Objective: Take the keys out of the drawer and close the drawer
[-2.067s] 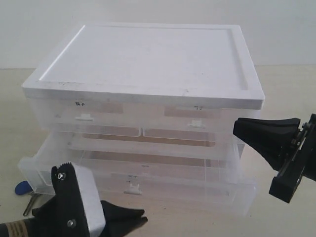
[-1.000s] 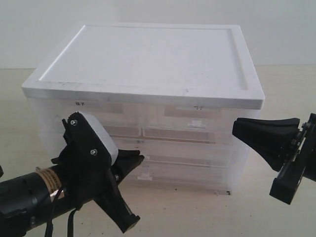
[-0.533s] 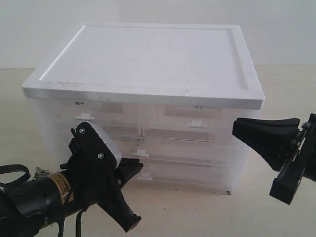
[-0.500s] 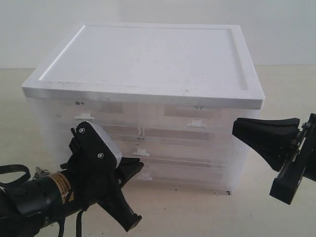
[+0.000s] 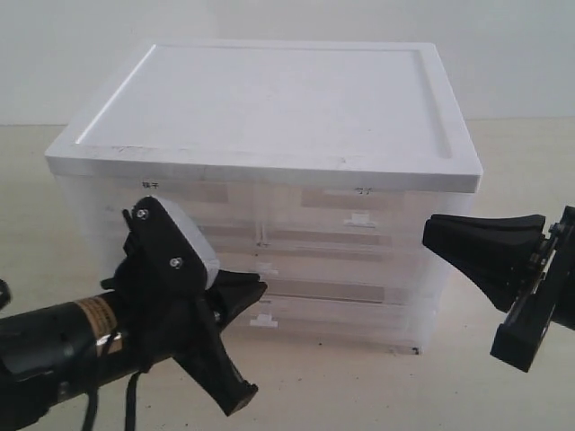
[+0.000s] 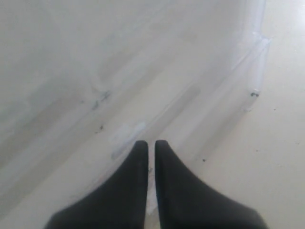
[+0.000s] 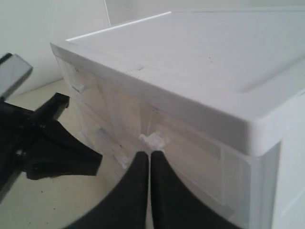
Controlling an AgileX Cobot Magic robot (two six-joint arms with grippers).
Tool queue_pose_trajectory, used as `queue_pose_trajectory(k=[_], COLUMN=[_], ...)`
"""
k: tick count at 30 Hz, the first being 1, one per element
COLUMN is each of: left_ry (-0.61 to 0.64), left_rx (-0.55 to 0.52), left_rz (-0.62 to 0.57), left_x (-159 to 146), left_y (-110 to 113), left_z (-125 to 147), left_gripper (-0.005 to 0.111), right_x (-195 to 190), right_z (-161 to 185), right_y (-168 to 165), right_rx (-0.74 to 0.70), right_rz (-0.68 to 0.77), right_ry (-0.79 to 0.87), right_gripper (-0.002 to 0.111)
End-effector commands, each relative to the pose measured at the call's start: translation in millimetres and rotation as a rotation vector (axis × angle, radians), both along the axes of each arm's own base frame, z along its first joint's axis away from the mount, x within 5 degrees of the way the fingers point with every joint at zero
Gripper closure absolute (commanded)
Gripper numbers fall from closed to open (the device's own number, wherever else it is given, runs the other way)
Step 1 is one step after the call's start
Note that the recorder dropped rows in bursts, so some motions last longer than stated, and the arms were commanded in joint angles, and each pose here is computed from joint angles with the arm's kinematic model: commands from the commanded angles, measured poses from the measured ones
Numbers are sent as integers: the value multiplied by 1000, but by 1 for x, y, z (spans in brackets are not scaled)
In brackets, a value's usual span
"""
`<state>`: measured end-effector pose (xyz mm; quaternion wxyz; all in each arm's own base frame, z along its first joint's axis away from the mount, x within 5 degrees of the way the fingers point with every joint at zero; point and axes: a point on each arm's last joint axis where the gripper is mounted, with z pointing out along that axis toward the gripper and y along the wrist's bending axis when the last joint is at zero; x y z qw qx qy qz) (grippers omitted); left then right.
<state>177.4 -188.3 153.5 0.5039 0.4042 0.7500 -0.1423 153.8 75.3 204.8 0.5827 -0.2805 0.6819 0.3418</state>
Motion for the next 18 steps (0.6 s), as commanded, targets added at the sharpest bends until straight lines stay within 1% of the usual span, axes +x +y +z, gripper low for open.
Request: queue_pose_trajectory(k=[1,2,3,4,6,8,10,12,13,14,16,18], left_ry=[101,115,149,176,230,245,186,166,143,119,155,236], left_rx=[-65,-39,-65,-43,-66,-88,-49,28,99,145,150,122], left_rz=[162,188,238,241,276,343,499,683,752,783,740,636], left_x=[-12,-14,-16,-20,-27,-31,-27,-25,-25,-26,-30,-36], left_y=[24,30,36,41,48,58,75,93,102,108,107,100], left_z=[27,32,38,40,45,47,46,42,41,39,31,22], left_gripper=[102,102,102,102,102,102,102,102,102,102,102,102], right_x=[0,0,0,0,0,0,0,0,0,0,0,0], right_z=[1,1,1,1,1,1,1,1,1,1,2,2], right_y=[1,1,1,1,1,1,1,1,1,1,1,1], right_rx=[5,5,5,5,3,1,1,1,1,1,7,13], right_rz=[11,11,11,11,15,16,16,16,16,16,17,19], right_ry=[-7,-7,-7,-7,-7,-7,-7,-7,-7,-7,-7,-11], right_gripper=[109,109,109,109,109,109,109,109,109,109,109,109])
